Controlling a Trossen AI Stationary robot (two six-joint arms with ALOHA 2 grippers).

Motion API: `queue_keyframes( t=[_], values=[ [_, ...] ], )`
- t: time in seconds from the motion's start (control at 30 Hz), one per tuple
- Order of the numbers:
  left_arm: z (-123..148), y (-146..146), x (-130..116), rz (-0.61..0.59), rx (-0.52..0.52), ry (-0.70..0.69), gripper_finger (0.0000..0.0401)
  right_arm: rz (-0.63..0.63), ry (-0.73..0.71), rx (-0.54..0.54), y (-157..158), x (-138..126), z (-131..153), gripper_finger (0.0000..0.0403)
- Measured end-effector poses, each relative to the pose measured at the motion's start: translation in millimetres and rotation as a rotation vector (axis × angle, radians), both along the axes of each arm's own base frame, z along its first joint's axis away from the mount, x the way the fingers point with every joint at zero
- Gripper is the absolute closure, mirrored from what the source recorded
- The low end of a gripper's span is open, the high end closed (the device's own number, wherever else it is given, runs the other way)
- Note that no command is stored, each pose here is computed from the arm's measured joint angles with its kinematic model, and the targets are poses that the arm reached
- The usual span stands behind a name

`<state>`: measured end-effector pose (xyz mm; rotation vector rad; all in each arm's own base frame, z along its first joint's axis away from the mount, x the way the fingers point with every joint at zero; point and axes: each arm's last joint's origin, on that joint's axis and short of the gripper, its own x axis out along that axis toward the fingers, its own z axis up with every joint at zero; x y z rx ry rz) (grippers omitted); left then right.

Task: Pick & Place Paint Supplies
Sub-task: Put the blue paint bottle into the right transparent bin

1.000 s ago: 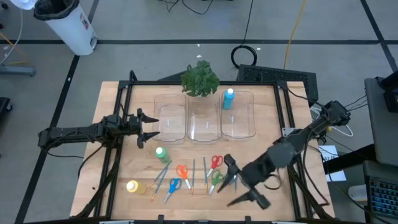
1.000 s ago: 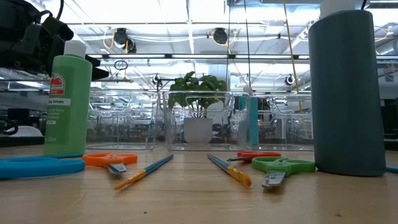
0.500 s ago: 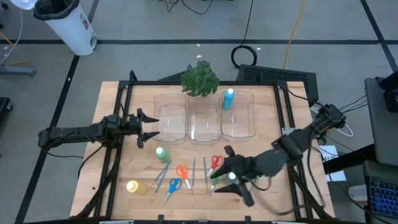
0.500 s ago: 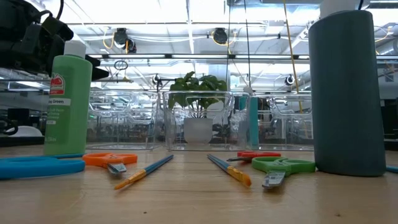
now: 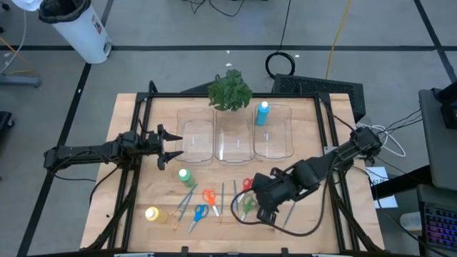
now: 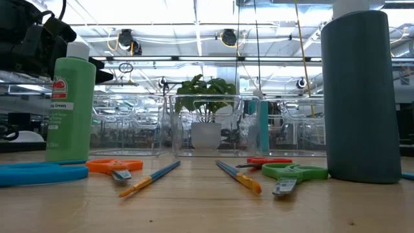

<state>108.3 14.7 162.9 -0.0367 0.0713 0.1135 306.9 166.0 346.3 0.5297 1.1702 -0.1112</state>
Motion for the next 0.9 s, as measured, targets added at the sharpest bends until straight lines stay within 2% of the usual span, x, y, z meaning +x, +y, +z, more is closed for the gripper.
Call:
queue_keyframes(
  t=[0.07, 0.13, 0.33, 0.43, 0.53, 0.77, 0.9],
  values=[
    [0, 0, 0, 0.000, 0.000, 0.000, 0.0107, 0.004, 0.016, -0.005, 2, 4, -6, 0.0379],
    [0, 0, 0, 0.000, 0.000, 0.001, 0.0107, 0.003, 0.020, -0.010, 3, 6, -8, 0.0395],
    [0, 0, 0, 0.000, 0.000, 0.000, 0.0107, -0.018, 0.040, -0.013, 3, 5, -13, 0.0373],
    [0, 0, 0, 0.000, 0.000, 0.000, 0.0107, -0.034, 0.038, -0.048, 2, 5, -17, 0.0358],
    [0, 0, 0, 0.000, 0.000, 0.000, 0.0107, 0.009, 0.053, -0.063, 4, 3, -22, 0.0325],
    [0, 0, 0, 0.000, 0.000, 0.000, 0.0107, 0.077, 0.119, -0.048, 5, 1, -36, 0.0201],
    [0, 0, 0, 0.000, 0.000, 0.000, 0.0107, 0.075, 0.134, -0.038, 5, -1, -41, 0.0168]
  ],
)
